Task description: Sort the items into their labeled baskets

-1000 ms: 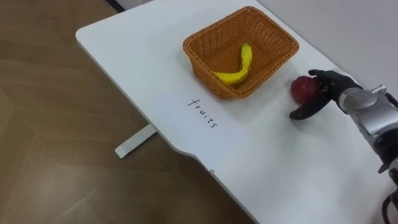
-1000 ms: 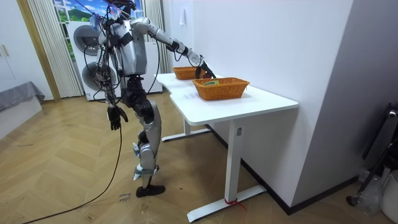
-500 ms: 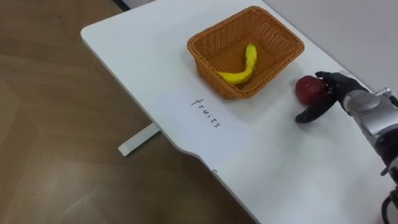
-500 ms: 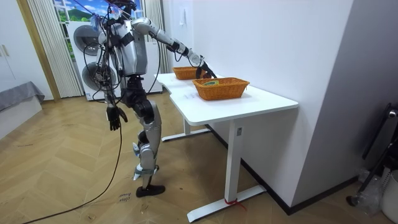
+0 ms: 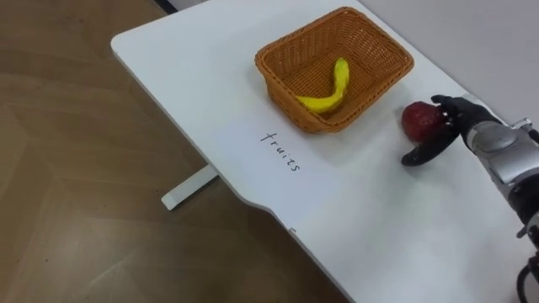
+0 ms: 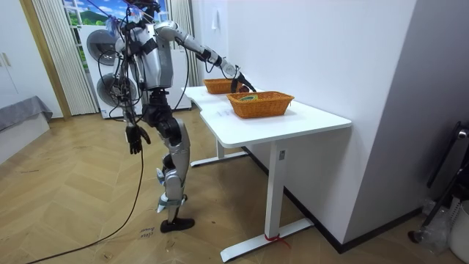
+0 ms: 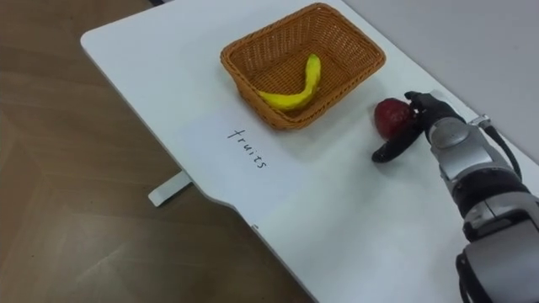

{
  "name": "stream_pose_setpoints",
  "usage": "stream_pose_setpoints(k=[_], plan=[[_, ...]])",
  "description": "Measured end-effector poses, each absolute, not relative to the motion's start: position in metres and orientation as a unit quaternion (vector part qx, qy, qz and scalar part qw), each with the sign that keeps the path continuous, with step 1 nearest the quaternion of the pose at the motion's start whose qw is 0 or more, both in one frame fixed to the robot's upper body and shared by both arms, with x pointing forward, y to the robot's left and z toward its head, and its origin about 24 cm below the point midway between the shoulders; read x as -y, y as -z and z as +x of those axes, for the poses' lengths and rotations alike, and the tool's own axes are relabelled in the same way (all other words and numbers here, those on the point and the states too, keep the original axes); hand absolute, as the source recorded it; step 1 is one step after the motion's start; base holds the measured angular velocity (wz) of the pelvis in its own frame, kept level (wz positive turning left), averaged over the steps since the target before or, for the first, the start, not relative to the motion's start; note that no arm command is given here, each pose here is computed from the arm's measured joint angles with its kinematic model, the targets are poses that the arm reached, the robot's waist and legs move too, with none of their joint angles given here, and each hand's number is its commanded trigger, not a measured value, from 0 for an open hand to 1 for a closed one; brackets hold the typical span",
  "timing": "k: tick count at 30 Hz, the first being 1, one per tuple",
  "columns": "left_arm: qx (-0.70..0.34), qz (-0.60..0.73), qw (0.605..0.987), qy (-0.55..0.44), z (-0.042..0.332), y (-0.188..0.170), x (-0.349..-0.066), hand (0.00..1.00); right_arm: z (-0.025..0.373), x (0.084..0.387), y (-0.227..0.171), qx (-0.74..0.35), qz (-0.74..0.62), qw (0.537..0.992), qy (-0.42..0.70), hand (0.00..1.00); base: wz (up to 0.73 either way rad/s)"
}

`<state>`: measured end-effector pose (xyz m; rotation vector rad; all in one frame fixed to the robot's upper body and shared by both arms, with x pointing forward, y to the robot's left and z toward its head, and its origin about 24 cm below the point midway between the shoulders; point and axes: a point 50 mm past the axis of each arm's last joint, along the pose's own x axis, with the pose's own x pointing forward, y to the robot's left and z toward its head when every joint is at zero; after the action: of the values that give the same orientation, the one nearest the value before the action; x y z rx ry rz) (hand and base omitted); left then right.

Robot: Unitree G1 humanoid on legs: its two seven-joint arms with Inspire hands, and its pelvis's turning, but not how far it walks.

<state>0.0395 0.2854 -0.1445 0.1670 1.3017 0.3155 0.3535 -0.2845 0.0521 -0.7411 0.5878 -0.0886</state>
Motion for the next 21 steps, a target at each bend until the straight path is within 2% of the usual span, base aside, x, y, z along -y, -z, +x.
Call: stream_pose_setpoints(k=[21], plan=[[-0.599, 0.075, 0.785, -0.140, 0.0412, 0.1447, -0.2837, 0.00, 0.3550, 0.2855, -0.0553, -0.277, -0.388, 0.878, 0.042, 0.00, 0.00]])
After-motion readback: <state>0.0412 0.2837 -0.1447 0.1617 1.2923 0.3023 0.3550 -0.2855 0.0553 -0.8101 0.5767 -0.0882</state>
